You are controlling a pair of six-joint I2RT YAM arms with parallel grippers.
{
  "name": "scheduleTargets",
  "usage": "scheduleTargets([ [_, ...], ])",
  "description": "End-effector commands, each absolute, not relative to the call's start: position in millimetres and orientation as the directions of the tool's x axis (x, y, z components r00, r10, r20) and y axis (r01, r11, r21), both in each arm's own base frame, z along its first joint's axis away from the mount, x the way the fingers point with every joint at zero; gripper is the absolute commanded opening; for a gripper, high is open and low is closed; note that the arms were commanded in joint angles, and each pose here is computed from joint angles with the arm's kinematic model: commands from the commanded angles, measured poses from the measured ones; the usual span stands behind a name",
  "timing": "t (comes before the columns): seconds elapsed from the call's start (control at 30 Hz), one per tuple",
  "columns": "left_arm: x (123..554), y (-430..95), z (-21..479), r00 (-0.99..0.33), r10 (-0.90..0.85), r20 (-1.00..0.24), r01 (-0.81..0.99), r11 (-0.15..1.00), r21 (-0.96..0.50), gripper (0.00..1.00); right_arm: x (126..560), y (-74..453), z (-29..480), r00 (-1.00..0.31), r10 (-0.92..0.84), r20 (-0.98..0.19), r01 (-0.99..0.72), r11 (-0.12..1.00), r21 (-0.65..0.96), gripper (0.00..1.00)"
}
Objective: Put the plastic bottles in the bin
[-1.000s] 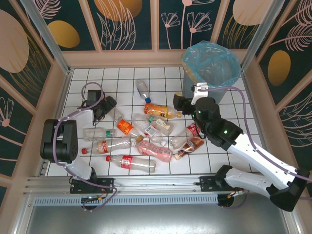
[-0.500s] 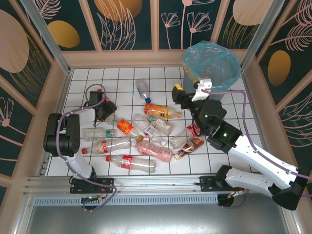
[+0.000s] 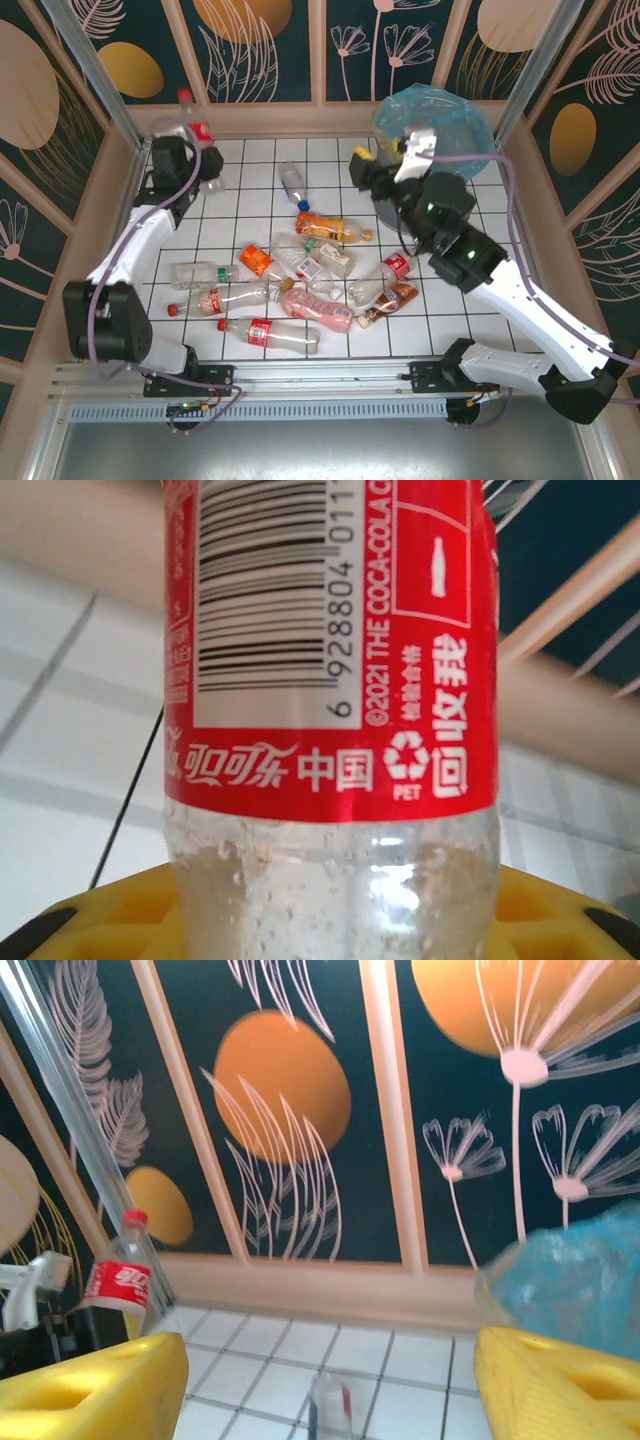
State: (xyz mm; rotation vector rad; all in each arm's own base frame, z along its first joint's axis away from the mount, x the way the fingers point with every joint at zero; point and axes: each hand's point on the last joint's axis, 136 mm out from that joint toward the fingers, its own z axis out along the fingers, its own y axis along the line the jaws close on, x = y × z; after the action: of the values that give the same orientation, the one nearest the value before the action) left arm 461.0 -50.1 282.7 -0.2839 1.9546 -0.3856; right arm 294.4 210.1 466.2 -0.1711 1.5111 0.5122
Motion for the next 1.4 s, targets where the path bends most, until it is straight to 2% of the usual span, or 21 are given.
scheduleTargets([
  [0.0,435,-94,364,-0.223,-0.075,-0.972,0.252,0.959,-0.132,0.18,289,222,498,-0.110,0.270,-0.956,-0.592,0.755,0.282,0.75],
  [0.07,418,-126,386,-0.126,0.016,-0.992,0.354,0.935,-0.030,0.08,289,230,513,-0.146,0.271,-0.951,-0.655,0.694,0.298,0.74],
  [0.13,407,-159,403,-0.042,0.035,-0.998,0.432,0.902,0.014,0.04,297,233,521,-0.164,0.249,-0.955,-0.650,0.701,0.294,0.73],
  [0.3,394,-229,442,0.071,-0.023,-0.997,0.577,0.816,0.022,0.00,321,221,542,-0.205,0.232,-0.951,-0.609,0.730,0.309,0.72],
  [0.43,377,-270,440,0.146,0.016,-0.989,0.674,0.730,0.111,0.00,335,215,548,-0.258,0.227,-0.939,-0.607,0.718,0.340,0.71],
  [0.57,361,-292,419,0.140,0.051,-0.989,0.758,0.637,0.140,0.00,339,234,537,-0.321,0.183,-0.929,-0.665,0.655,0.359,0.67],
  [0.73,338,-306,397,0.132,0.047,-0.990,0.826,0.547,0.136,0.00,347,261,509,-0.434,0.143,-0.890,-0.697,0.573,0.432,0.48],
  [1.0,331,-308,371,0.082,0.085,-0.993,0.843,0.525,0.114,0.00,345,288,490,-0.479,0.115,-0.870,-0.725,0.507,0.466,0.51],
  [1.03,330,-308,370,0.086,0.083,-0.993,0.843,0.526,0.117,0.00,345,289,487,-0.486,0.111,-0.867,-0.724,0.503,0.471,0.49],
  [1.17,328,-305,371,0.085,0.069,-0.994,0.837,0.537,0.109,0.00,349,289,477,-0.509,0.106,-0.854,-0.704,0.519,0.484,0.21],
  [1.23,329,-303,371,0.084,0.065,-0.994,0.830,0.548,0.106,0.04,350,287,479,-0.503,0.112,-0.857,-0.698,0.532,0.479,0.11],
  [1.27,331,-302,371,0.082,0.064,-0.995,0.824,0.557,0.104,0.08,351,285,480,-0.496,0.116,-0.860,-0.692,0.546,0.473,0.08],
  [1.3,332,-301,371,0.079,0.065,-0.995,0.819,0.565,0.103,0.17,352,283,482,-0.486,0.120,-0.866,-0.688,0.559,0.463,0.04],
  [1.37,333,-297,374,0.085,0.063,-0.994,0.804,0.585,0.106,0.54,356,275,490,-0.450,0.124,-0.885,-0.676,0.600,0.428,0.00],
])
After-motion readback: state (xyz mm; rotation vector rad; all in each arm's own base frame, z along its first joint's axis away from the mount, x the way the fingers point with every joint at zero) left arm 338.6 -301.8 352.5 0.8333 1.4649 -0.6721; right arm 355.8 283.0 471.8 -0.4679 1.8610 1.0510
